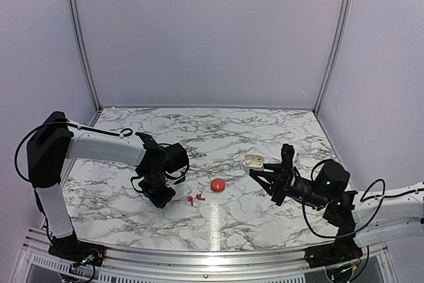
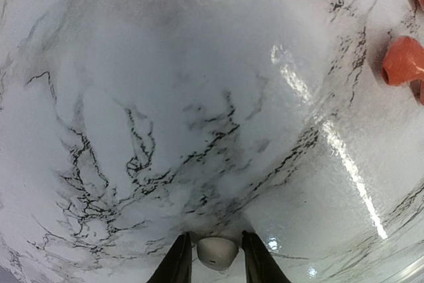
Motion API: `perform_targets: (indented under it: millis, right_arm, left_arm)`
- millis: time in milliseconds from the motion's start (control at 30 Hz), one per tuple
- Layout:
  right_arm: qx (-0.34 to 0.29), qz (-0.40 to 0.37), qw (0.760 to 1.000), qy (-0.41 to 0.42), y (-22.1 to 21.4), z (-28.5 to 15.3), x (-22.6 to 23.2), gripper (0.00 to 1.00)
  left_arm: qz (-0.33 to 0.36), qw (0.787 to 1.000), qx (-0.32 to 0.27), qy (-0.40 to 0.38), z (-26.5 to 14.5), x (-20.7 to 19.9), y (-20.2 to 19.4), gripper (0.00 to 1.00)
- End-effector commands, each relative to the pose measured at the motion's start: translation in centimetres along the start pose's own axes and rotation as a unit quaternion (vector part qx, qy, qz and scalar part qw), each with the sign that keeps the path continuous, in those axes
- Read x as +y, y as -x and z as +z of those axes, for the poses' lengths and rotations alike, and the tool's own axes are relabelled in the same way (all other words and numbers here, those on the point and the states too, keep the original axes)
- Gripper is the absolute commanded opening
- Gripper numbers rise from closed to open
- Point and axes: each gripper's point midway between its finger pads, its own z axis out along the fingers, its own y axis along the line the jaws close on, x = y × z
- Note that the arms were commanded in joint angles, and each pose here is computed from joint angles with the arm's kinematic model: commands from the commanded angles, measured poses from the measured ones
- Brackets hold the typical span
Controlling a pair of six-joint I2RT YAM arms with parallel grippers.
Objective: Insert the wireless bluetooth earbuds into the charging case
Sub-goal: Move the right earbud to the center of the board, then pick up the right earbud from the center of the board.
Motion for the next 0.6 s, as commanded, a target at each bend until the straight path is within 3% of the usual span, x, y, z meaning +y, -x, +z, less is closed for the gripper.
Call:
perform_targets:
  millis: [0,267,567]
  right_arm:
    - [-0.02,-0.01,1.0,-0.002,1.6,0.0,-0.1,0.0]
    - [-0.017,-0.011,1.0,-0.004,1.4,0.1,-0.2,0.0]
    - [-0.025,-0.04,0.999,0.002,1.8,0.6,0.0,0.0]
  left_arm:
    - [0.009,0.996,0.083,0.003,1.7,-0.1,-3.9,0.26]
    - [0.006,0.999,0.045,0.013,0.5,0.4,-2.5,0.19]
    - [-0.027,0.99,-0.136,0.007,-6.2,1.6,3.4,0.15]
